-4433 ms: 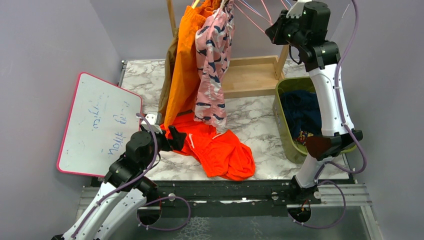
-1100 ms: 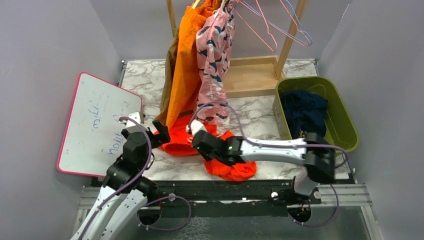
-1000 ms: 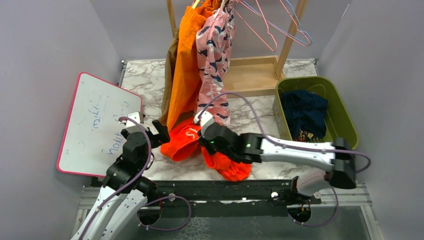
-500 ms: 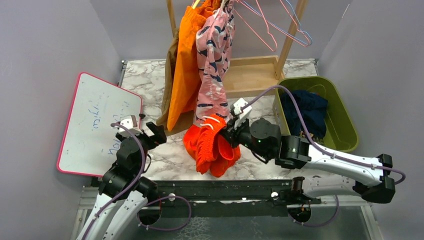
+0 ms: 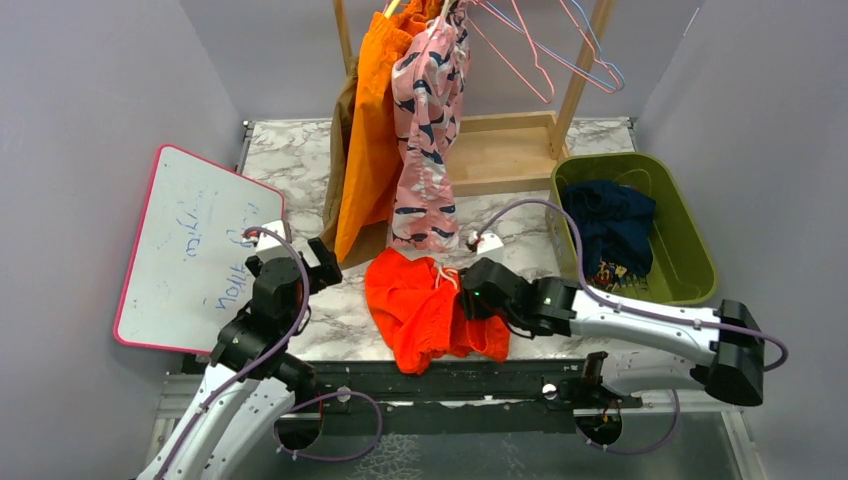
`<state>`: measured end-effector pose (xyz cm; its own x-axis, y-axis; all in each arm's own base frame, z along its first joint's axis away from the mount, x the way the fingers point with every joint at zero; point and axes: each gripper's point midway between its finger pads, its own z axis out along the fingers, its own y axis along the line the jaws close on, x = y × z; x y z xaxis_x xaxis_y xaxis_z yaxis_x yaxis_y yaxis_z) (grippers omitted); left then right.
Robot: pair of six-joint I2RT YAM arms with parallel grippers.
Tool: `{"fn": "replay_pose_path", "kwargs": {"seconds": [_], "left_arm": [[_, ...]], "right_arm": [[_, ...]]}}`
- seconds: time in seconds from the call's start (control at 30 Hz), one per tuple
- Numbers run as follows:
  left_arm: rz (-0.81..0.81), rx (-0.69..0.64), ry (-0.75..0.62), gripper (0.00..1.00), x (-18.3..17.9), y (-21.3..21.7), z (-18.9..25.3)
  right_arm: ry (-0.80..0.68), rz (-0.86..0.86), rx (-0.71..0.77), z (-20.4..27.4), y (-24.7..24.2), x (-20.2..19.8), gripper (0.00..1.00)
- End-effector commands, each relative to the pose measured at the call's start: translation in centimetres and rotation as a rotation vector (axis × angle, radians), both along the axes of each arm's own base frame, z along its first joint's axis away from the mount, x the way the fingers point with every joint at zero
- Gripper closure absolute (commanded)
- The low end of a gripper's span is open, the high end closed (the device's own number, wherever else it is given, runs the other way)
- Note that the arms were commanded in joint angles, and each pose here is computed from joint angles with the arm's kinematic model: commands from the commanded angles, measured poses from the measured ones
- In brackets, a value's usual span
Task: Remove the shorts from the hanger
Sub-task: Pick up the shorts at the center of the board.
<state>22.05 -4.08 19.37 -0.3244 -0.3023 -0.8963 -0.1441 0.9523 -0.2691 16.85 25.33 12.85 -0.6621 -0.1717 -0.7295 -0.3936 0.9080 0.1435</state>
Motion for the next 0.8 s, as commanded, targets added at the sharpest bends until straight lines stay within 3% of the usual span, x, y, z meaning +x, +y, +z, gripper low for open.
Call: {"fn": "replay_pose_path", "kwargs": {"seconds": [0.0,0.1,0.13,0.2,0.23,0.47,0.77], "left_arm": [[-0.026,-0.011,-0.014,0.01,0.1,-0.4,0.8],[-0.025,-0.015,-0.024,0.01,0.0,-0.4,1.0],[-0.022,-0.017,-0.031,0.01,0.0,-0.3,1.1],[-0.02,-0.019,-0.038,0.01,-0.1,-0.2,1.2],[-0.019,-0.021,-0.042,0.01,-0.1,-0.2,1.3],[-0.027,-0.023,-0.046,0.01,-0.1,-0.3,1.3],[-0.032,-0.021,-0.045,0.01,-0.1,-0.4,1.3]], "right_arm": [[0.095,0.068,0.137,0.9,5.6,-0.3,0.48],[0.215,0.149,0.087,-1.8,7.9,-1.6,0.41],[0.249,0.159,0.064,-2.6,8.3,-1.9,0.34],[0.305,0.17,0.016,-4.1,8.5,-2.4,0.04],[0.319,0.16,-0.01,-4.8,8.3,-2.5,0.0],[0.35,0.119,-0.16,-8.5,6.4,-2.4,0.0],[0.377,0.054,-0.523,-16.7,1.6,-3.1,0.01]]}}
